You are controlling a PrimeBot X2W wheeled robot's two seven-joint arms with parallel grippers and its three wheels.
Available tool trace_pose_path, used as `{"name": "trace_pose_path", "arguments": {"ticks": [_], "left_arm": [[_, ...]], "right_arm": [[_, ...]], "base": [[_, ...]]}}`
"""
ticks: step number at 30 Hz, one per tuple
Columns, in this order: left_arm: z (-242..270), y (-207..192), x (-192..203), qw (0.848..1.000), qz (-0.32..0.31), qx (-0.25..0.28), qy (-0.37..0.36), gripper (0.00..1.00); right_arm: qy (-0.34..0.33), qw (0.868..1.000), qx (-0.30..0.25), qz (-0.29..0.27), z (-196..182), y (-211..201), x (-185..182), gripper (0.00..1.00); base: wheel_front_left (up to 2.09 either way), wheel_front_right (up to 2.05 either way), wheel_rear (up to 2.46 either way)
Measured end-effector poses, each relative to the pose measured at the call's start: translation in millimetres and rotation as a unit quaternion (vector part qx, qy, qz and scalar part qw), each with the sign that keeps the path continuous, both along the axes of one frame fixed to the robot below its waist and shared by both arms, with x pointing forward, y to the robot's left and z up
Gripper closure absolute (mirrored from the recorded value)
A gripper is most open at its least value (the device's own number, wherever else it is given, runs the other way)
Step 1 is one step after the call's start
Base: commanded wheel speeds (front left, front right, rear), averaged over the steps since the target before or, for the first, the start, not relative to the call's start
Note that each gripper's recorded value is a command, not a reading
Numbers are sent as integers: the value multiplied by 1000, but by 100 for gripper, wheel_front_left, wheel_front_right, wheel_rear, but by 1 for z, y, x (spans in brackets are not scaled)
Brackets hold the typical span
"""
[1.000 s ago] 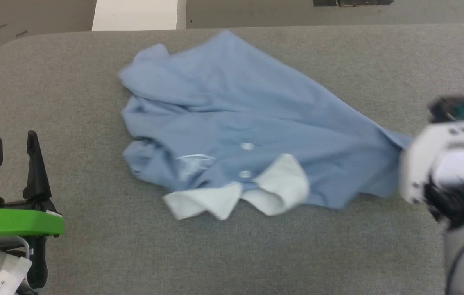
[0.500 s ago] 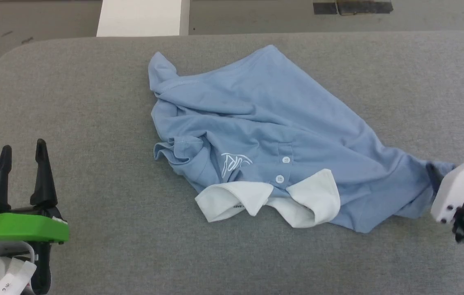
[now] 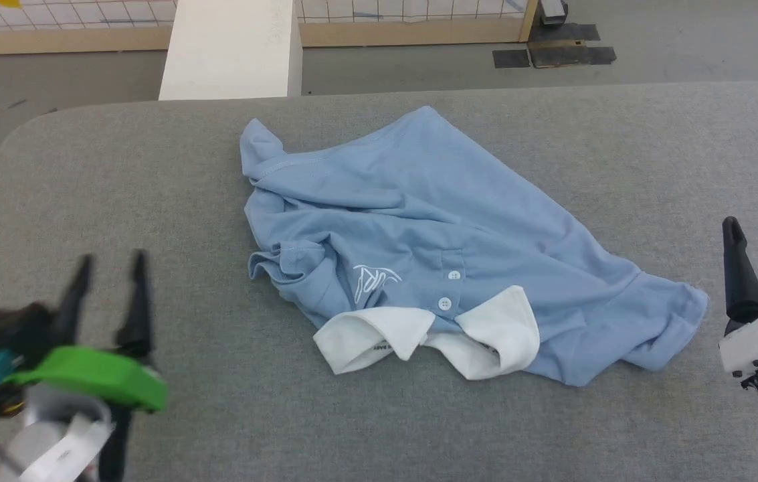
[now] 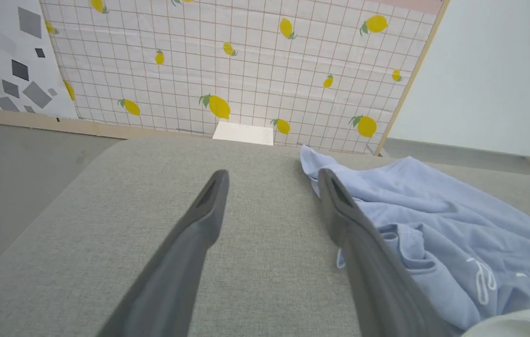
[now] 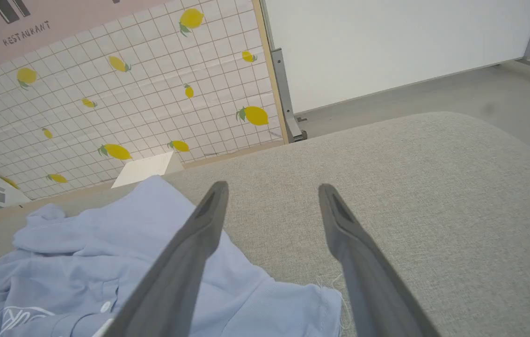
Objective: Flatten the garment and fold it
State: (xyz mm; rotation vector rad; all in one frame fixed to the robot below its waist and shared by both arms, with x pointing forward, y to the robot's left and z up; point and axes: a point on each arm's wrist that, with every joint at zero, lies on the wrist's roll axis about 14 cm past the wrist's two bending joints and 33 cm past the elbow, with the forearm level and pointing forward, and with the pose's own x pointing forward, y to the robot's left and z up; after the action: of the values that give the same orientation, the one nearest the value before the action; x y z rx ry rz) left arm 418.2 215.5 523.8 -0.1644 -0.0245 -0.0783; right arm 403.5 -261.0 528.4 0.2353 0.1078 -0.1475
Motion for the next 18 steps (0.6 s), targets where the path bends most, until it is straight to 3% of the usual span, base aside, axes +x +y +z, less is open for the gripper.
{"name": "trace_pose_path", "arguments": {"ticks": [5, 7, 10, 14, 15, 18], "left_arm": [[-9, -61, 20, 991, -110, 6, 81, 0], [-19, -86, 26, 977, -158, 27, 139, 0], [-40, -109, 27, 948, -208, 56, 234, 0], [-71, -122, 22, 897, -246, 120, 346, 0], [-85, -123, 25, 871, -256, 162, 387, 0], [-104, -117, 25, 846, -254, 198, 425, 0]], "right_arm": [[5, 1000, -2, 0, -4, 0, 2, 0], [9, 1000, -3, 1, -6, 1, 3, 0], [14, 1000, -4, 4, -10, 3, 5, 0], [21, 1000, -4, 6, -15, 4, 7, 0], [27, 1000, -2, 3, -20, 1, 7, 0], [34, 999, -4, -6, -26, -4, 5, 0]], "base": [[0, 0, 0], [0, 0, 0], [0, 0, 0], [0, 0, 0], [0, 0, 0], [0, 0, 0]]}}
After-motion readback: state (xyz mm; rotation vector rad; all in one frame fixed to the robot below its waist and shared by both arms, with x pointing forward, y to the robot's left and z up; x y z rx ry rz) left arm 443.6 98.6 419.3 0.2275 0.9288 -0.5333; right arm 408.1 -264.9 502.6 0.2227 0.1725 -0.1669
